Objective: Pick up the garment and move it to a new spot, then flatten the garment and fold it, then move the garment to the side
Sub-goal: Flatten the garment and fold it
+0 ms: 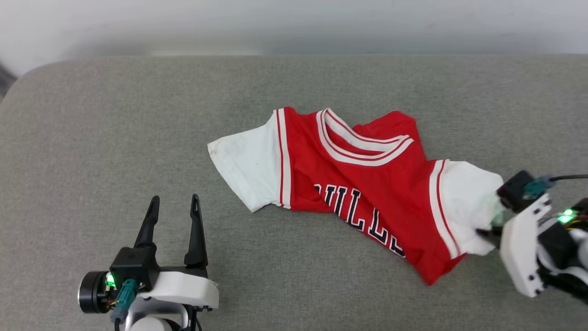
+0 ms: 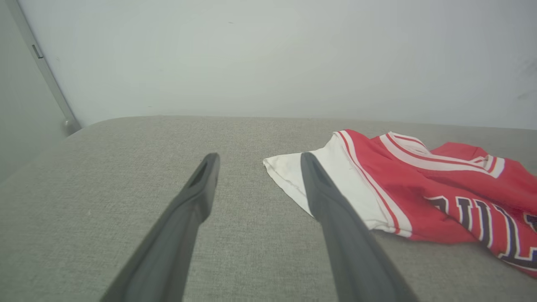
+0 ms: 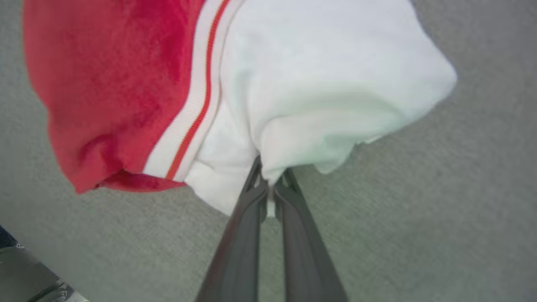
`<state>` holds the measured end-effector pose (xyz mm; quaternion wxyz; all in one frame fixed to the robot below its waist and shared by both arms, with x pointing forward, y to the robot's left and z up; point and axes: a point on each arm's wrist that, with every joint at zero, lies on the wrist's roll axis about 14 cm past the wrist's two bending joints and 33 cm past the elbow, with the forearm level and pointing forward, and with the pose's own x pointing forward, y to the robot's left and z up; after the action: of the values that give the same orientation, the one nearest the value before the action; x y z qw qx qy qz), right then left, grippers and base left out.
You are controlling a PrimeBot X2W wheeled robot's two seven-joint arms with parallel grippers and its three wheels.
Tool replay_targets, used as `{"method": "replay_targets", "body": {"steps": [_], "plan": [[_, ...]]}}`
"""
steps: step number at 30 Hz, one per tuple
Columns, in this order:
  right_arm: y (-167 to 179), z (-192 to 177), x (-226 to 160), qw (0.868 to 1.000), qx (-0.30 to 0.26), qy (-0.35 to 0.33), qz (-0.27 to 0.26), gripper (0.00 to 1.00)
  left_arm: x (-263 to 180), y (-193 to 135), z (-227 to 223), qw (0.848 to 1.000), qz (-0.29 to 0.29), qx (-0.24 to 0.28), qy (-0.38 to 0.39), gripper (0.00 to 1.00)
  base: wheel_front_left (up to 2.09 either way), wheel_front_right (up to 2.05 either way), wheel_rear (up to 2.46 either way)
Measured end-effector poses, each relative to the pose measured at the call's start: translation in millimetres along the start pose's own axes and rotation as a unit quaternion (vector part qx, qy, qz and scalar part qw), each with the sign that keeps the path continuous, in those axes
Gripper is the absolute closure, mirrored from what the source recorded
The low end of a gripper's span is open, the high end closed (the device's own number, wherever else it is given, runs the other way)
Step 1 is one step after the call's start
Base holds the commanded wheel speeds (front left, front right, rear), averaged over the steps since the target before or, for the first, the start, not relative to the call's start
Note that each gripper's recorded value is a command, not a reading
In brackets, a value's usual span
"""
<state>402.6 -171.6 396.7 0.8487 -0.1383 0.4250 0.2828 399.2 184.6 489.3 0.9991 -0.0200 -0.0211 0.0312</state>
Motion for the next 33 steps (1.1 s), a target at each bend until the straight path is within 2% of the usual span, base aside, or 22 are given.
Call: {"method": "replay_targets", "body": {"steps": [6,9,14,17,18,19,20,22,24,27,30,33], "plan": [[-40.9,6.5,-41.9,0.997,0.027,-0.042,-0.057,1.0,-3.8,-6.8,5.8,1.0,-0.009,-0.004,-0.008,0.0,0.0,0.0,0.0],[-53.0,-16.0,-46.6,0.996,0.053,-0.017,-0.072,1.0,-4.1,-7.2,5.6,1.0,-0.009,-0.004,-0.008,0.0,0.0,0.0,0.0],[-45.7,-70.3,-32.6,0.99,0.112,0.049,-0.064,1.0,-4.2,-4.9,2.1,1.0,-0.005,-0.003,-0.002,0.0,0.0,0.0,0.0],[-42.6,-83.8,-26.0,0.987,0.132,0.06,-0.064,1.0,-5.6,-3.0,0.5,1.0,-0.003,-0.003,0.0,0.0,0.0,0.0,0.0],[-42.6,-81.8,-24.9,0.987,0.138,0.049,-0.066,0.87,-6.2,-1.8,0.7,1.0,-0.001,-0.002,0.001,0.0,0.0,0.0,0.0],[-43.3,-77.9,-24.3,0.987,0.143,0.033,-0.069,0.51,-6.6,-0.5,1.7,1.0,0.0,-0.001,-0.001,0.0,0.0,0.0,0.0],[-43.5,-74.2,-24.3,0.986,0.148,0.018,-0.072,0.0,-6.9,0.9,3.5,1.0,0.002,0.0,-0.003,0.0,0.0,0.0,0.0],[-44.5,-65.8,-26.8,0.986,0.145,-0.015,-0.081,0.0,-8.1,3.0,7.2,1.0,0.004,0.002,-0.008,0.0,0.0,0.0,0.0],[-52.5,-45.2,-38.9,0.983,0.129,-0.075,-0.103,0.0,-10.4,7.0,15.2,1.0,0.005,0.009,-0.02,0.0,0.0,0.0,0.0],[-64.0,-25.4,-58.3,0.974,0.116,-0.139,-0.133,0.0,-9.5,10.5,25.6,0.999,0.001,0.018,-0.035,0.0,0.0,0.0,0.0],[-74.0,-3.4,-79.4,0.959,0.104,-0.207,-0.166,0.0,-1.4,10.0,41.0,0.998,-0.013,0.031,-0.059,0.0,0.0,0.0,0.0],[-78.3,19.6,-98.9,0.937,0.09,-0.274,-0.196,0.0,13.0,7.2,60.9,0.994,-0.034,0.048,-0.088,0.0,0.0,0.0,0.0]]}}
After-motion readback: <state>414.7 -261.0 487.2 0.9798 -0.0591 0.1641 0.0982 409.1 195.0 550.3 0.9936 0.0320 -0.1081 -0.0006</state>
